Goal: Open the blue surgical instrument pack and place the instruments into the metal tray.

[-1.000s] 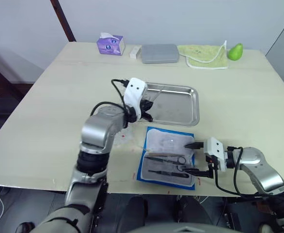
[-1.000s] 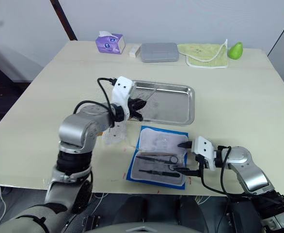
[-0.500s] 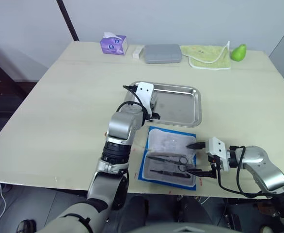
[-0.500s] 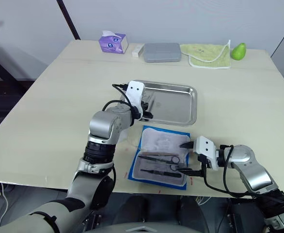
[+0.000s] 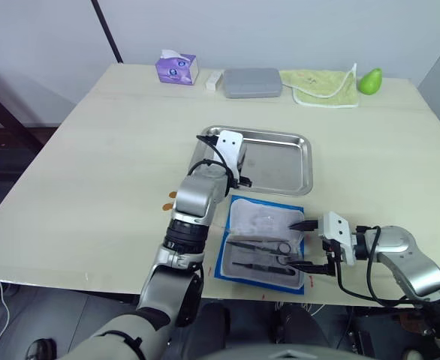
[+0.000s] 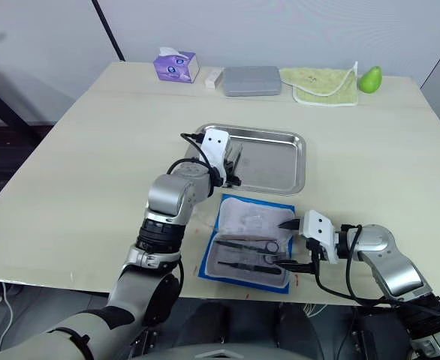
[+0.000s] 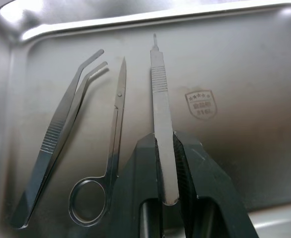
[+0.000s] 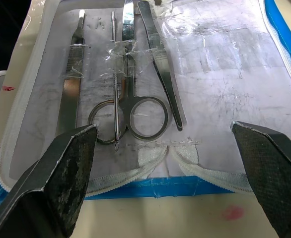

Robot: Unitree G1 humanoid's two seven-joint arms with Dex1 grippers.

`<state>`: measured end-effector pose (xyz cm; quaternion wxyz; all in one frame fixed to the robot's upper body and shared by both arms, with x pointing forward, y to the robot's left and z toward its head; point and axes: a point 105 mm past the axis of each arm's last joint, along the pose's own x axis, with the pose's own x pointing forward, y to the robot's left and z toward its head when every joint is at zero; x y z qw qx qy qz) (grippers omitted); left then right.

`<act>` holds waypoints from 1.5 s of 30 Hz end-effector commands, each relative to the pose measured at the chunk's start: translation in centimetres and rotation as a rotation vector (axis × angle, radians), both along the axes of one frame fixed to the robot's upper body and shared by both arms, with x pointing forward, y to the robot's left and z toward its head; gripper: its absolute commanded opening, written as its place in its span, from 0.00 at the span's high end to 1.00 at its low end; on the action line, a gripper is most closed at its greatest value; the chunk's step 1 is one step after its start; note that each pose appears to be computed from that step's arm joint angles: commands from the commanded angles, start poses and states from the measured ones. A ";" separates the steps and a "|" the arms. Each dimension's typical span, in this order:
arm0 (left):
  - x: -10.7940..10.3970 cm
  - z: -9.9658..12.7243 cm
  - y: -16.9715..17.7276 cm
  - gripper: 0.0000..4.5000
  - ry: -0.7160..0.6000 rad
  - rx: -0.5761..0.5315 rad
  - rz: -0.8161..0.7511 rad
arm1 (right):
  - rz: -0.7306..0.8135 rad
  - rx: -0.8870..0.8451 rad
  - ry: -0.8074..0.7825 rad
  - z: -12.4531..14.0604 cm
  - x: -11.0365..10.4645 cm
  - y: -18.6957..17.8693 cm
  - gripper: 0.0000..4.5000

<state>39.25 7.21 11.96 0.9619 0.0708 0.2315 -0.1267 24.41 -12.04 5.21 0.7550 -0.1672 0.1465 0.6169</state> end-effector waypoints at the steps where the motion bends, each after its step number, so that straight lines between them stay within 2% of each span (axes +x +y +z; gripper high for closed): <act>1: 0.0 0.2 -0.1 0.98 -0.011 0.013 -0.001 | -0.034 -0.112 0.175 -4.0 -1.9 -1.5 0.00; 10: -0.1 -0.4 -0.1 0.98 0.005 0.028 -0.003 | -0.038 -0.111 0.177 -4.0 -1.9 -1.5 0.00; 16: -0.3 -0.4 -0.2 0.41 0.005 0.020 -0.010 | -0.039 -0.109 0.177 -4.0 -1.9 -1.5 0.00; 17: -0.3 -0.3 -0.2 0.26 0.002 0.017 -0.015 | -0.039 -0.109 0.177 -4.0 -1.9 -1.5 0.00; 19: -0.5 0.2 -0.6 0.04 -0.020 -0.015 -0.040 | -0.038 -0.108 0.176 -4.0 -1.8 -1.4 0.00; 20: -0.6 0.5 -1.1 0.01 -0.036 -0.039 -0.076 | -0.039 -0.108 0.176 -4.0 -1.8 -1.4 0.00; 24: -1.6 1.6 -2.4 0.01 -0.090 -0.110 -0.209 | -0.039 -0.105 0.175 -4.1 -1.8 -1.4 0.00; 26: -2.7 3.5 -3.3 0.01 -0.154 -0.207 -0.333 | -0.042 -0.094 0.170 -4.0 -1.7 -1.3 0.00; 29: -3.8 5.0 -3.7 0.01 -0.214 -0.258 -0.463 | -0.043 -0.081 0.165 -3.8 -1.6 -1.2 0.00; 30: -4.9 5.4 -4.1 0.01 -0.225 -0.307 -0.579 | -0.044 -0.074 0.163 -3.8 -1.6 -1.1 0.00; 33: -7.0 6.1 -3.4 0.01 -0.303 -0.338 -0.799 | -0.047 -0.060 0.158 -3.7 -1.5 -1.0 0.00; 37: -8.1 6.1 -1.6 0.01 -0.357 -0.310 -0.936 | -0.051 -0.052 0.154 -3.6 -1.5 -0.9 0.00; 41: -10.1 6.0 1.2 0.01 -0.310 -0.335 -1.129 | -0.054 -0.048 0.149 -3.6 -1.4 -0.8 0.00; 45: -11.1 4.7 4.7 0.01 -0.192 -0.298 -1.189 | -0.062 -0.044 0.143 -3.7 -1.3 -0.8 0.00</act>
